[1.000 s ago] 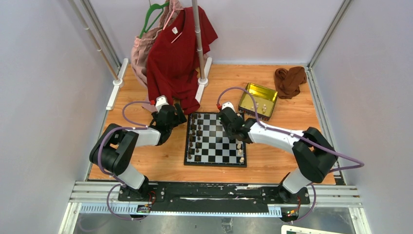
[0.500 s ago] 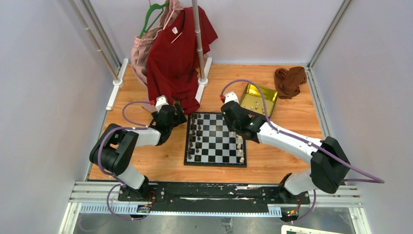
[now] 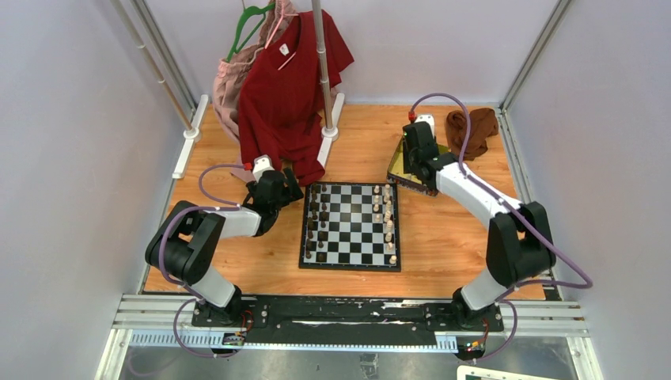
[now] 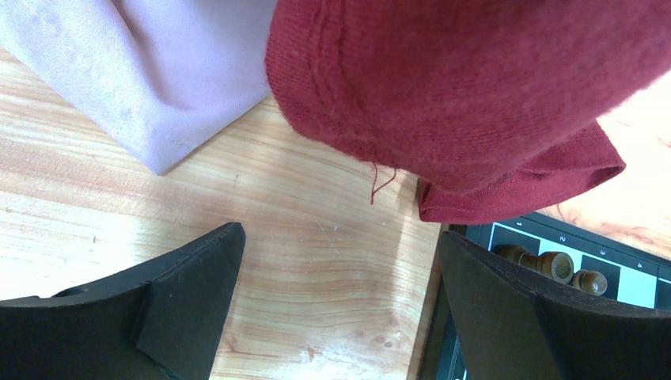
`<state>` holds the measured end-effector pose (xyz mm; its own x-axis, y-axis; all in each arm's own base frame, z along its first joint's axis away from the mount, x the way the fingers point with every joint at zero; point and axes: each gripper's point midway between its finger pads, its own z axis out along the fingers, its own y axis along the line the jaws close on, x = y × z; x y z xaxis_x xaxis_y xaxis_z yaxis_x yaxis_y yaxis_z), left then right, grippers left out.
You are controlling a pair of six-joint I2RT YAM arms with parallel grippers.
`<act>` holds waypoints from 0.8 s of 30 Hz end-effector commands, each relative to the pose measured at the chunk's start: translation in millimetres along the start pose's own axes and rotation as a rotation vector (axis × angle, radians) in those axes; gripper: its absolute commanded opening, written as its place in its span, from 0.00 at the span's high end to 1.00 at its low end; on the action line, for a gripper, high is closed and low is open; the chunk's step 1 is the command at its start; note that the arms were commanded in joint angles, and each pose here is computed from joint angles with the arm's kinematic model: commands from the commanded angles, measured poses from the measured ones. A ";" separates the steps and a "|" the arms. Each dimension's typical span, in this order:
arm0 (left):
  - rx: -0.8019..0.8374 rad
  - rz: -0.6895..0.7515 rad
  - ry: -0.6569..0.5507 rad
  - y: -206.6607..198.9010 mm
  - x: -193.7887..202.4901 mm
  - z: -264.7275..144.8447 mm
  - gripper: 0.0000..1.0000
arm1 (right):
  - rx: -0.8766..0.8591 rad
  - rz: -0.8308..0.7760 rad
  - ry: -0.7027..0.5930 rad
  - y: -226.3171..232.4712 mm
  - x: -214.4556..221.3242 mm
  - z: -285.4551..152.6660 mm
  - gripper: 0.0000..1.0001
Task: Set up the chess pieces on the board
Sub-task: Pick up the chess piece from the storage box.
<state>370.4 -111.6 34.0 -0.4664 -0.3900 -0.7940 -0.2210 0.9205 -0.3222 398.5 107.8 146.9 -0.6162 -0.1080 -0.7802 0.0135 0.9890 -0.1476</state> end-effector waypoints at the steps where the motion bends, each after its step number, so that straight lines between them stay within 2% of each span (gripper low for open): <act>1: -0.041 0.021 0.044 16.9 15.3 -3.7 0.00 | 0.017 0.045 0.038 -16.3 -2.9 28.4 0.53; 8: -0.038 0.022 0.043 16.8 15.2 -4.3 0.00 | 0.021 0.082 0.096 -25.4 9.5 65.9 0.53; 24: -0.038 0.023 0.043 17.1 15.7 -4.0 0.00 | 0.003 0.106 0.159 -22.1 26.5 104.4 0.54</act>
<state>369.2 -111.1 33.7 -0.4671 -0.3867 -0.7952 -0.2185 0.9219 -0.3200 452.7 75.9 62.2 -0.7412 -0.0225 -0.6709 0.0612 0.9930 -0.1009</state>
